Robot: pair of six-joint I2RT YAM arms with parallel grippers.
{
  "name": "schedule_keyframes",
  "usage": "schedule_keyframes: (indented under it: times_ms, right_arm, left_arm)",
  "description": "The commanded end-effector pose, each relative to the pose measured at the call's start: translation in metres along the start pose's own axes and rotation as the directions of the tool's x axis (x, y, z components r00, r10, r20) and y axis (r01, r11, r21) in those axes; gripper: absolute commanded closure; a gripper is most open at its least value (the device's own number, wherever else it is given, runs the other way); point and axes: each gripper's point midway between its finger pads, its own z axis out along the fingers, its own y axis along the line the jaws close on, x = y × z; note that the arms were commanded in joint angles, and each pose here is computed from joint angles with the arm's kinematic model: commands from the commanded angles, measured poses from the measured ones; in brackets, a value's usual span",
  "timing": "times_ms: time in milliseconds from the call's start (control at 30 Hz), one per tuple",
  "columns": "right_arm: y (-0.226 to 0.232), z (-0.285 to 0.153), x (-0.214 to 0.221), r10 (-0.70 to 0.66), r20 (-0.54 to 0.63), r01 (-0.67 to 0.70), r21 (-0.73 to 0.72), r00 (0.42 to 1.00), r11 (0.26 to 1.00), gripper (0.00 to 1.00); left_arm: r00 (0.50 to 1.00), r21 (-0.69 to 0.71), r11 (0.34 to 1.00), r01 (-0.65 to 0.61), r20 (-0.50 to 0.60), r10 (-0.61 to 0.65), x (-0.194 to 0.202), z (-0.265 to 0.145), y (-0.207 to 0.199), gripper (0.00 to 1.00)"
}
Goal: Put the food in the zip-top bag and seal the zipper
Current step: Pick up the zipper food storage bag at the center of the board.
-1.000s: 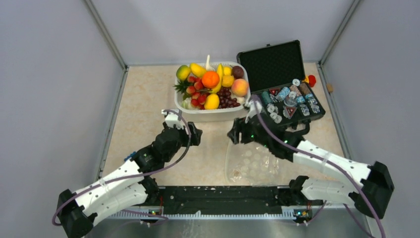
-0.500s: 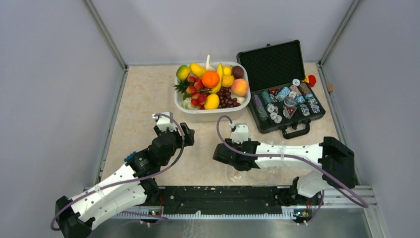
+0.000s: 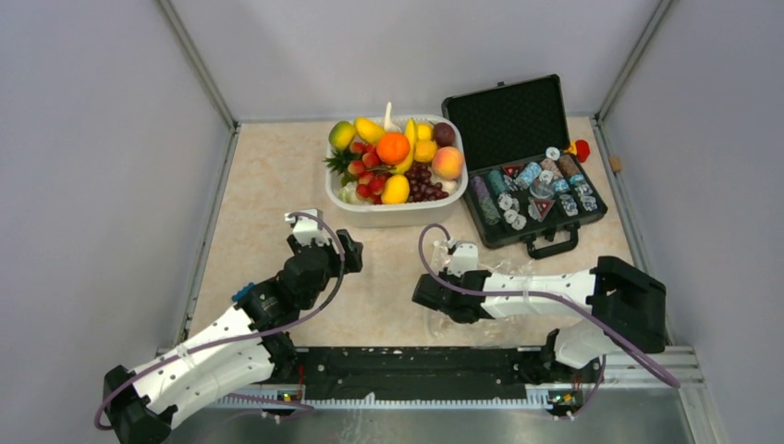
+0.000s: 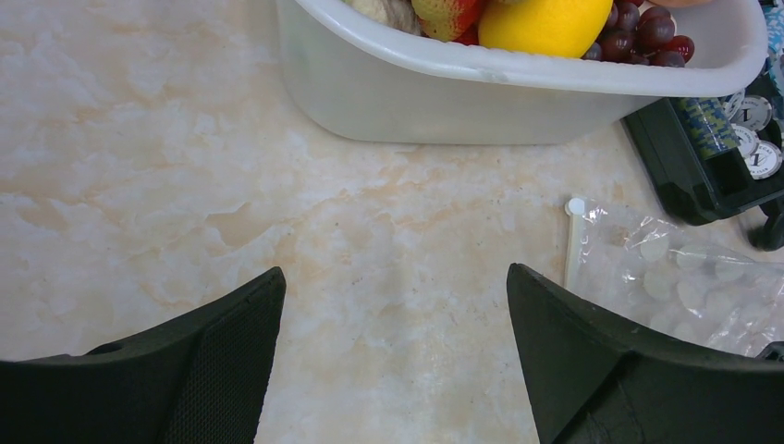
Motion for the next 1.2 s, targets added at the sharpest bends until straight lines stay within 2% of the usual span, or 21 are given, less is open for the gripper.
schedule_keyframes:
  times_ms: [0, 33, 133, 267, 333, 433, 567, 633, 733, 833, 900, 1000, 1167]
  right_arm:
    - [0.022, -0.009, -0.018, 0.055, 0.037, -0.051, -0.095, 0.998, 0.994, 0.86]
    - [0.021, -0.011, -0.023, 0.057, 0.050, -0.052, -0.089, 0.997, 0.995, 0.99]
    - [0.021, -0.023, -0.036, 0.061, 0.079, -0.051, -0.123, 0.995, 0.991, 1.00]
    - [0.021, -0.044, -0.055, 0.138, 0.109, -0.103, -0.272, 0.984, 0.957, 1.00]
    - [0.025, -0.057, -0.064, 0.171, 0.110, -0.112, -0.414, 0.979, 0.904, 1.00]
    - [0.027, -0.079, -0.078, 0.205, 0.132, -0.080, -0.622, 0.970, 0.779, 1.00]
    - [0.002, -0.103, -0.092, 0.246, 0.238, 0.001, -0.722, 0.940, 0.692, 1.00]
    - [-0.002, -0.113, -0.095, 0.275, 0.255, 0.017, -0.762, 0.927, 0.647, 1.00]
    - [-0.003, -0.123, -0.097, 0.309, 0.257, 0.025, -0.804, 0.916, 0.593, 1.00]
    - [-0.001, -0.120, -0.096, 0.296, 0.247, 0.021, -0.799, 0.923, 0.601, 1.00]
    - [0.003, -0.118, -0.094, 0.266, 0.246, 0.035, -0.792, 0.932, 0.609, 1.00]
    - [0.010, -0.115, -0.095, 0.235, 0.247, 0.050, -0.783, 0.940, 0.620, 1.00]
    - [0.013, -0.112, -0.099, 0.254, 0.243, 0.034, -0.780, 0.936, 0.624, 1.00]
  left_arm:
    - [0.999, 0.006, 1.000, 0.023, 0.033, -0.023, -0.007, 0.001, -0.002, 0.12]
    - [0.999, 0.009, 1.000, 0.020, 0.032, -0.020, -0.008, 0.000, -0.002, 0.12]
    - [1.000, 0.029, 1.000, 0.004, 0.023, -0.005, -0.007, 0.001, -0.007, 0.12]
    - [1.000, 0.078, 0.997, -0.011, 0.000, 0.011, -0.003, 0.004, -0.018, 0.12]
    - [1.000, 0.120, 0.993, -0.019, -0.004, 0.020, -0.003, 0.004, -0.026, 0.12]
    - [0.999, 0.245, 0.969, -0.039, -0.018, 0.045, -0.001, 0.000, -0.049, 0.12]
    - [0.996, 0.475, 0.879, -0.027, -0.058, 0.062, -0.001, -0.017, -0.092, 0.09]
    - [0.993, 0.630, 0.776, 0.007, -0.096, 0.069, -0.001, -0.035, -0.122, 0.09]
    - [0.984, 0.764, 0.640, 0.080, -0.162, 0.071, 0.001, -0.055, -0.154, 0.10]
    - [0.975, 0.803, 0.576, 0.151, -0.217, 0.047, -0.002, -0.063, -0.171, 0.11]
    - [0.977, 0.828, 0.535, 0.166, -0.212, 0.025, -0.011, -0.067, -0.179, 0.10]
    - [0.978, 0.817, 0.552, 0.168, -0.210, 0.014, -0.014, -0.061, -0.182, 0.10]
    - [0.966, 0.798, 0.577, 0.176, -0.253, 0.056, 0.001, -0.051, -0.180, 0.19]
